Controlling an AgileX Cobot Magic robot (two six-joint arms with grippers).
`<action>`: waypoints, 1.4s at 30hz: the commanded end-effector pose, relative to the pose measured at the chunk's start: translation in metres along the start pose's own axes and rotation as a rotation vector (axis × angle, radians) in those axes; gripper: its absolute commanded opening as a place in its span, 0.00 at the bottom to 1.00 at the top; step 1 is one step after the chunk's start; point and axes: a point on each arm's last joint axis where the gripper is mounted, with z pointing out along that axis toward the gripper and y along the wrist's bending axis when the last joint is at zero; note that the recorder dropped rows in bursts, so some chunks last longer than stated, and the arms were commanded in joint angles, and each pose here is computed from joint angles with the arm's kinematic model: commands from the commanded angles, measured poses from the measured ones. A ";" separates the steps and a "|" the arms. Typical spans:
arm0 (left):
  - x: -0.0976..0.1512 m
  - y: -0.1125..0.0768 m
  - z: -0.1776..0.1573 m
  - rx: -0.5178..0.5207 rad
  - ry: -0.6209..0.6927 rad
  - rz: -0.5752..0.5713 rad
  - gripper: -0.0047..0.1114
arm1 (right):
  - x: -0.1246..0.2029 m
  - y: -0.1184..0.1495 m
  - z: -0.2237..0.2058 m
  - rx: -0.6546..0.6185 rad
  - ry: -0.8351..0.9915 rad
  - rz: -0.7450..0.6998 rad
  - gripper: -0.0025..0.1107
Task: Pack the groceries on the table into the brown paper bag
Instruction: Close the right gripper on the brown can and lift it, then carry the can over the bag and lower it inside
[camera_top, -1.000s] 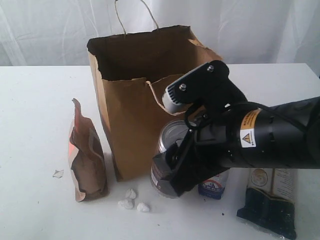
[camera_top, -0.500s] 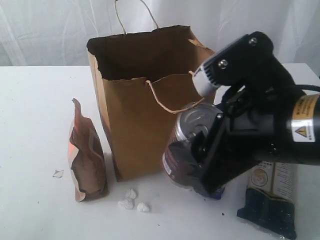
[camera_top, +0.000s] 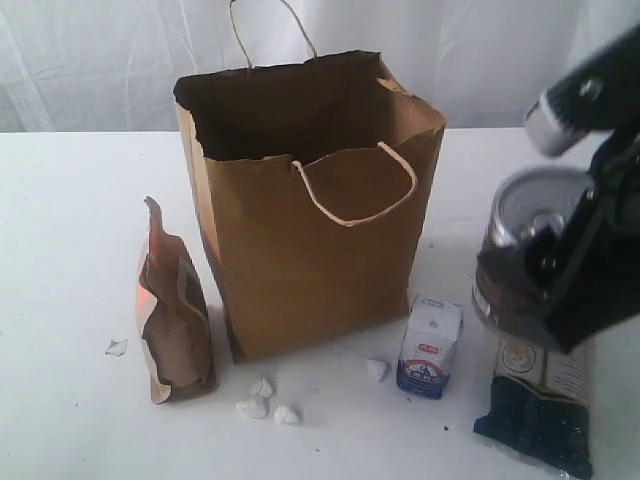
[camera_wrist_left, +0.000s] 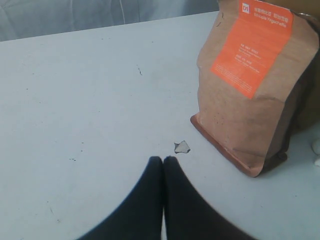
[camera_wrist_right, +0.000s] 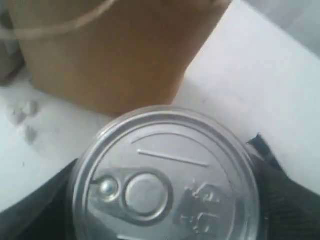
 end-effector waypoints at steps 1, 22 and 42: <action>0.001 0.000 0.000 -0.002 -0.003 -0.006 0.05 | -0.043 -0.023 -0.032 0.120 -0.224 -0.039 0.02; 0.001 0.000 0.000 -0.002 -0.003 -0.006 0.05 | -0.142 0.004 0.059 -0.015 -0.436 -0.048 0.02; 0.001 0.000 0.000 -0.002 -0.003 -0.006 0.05 | -0.131 -0.002 0.147 -0.068 -0.302 0.171 0.02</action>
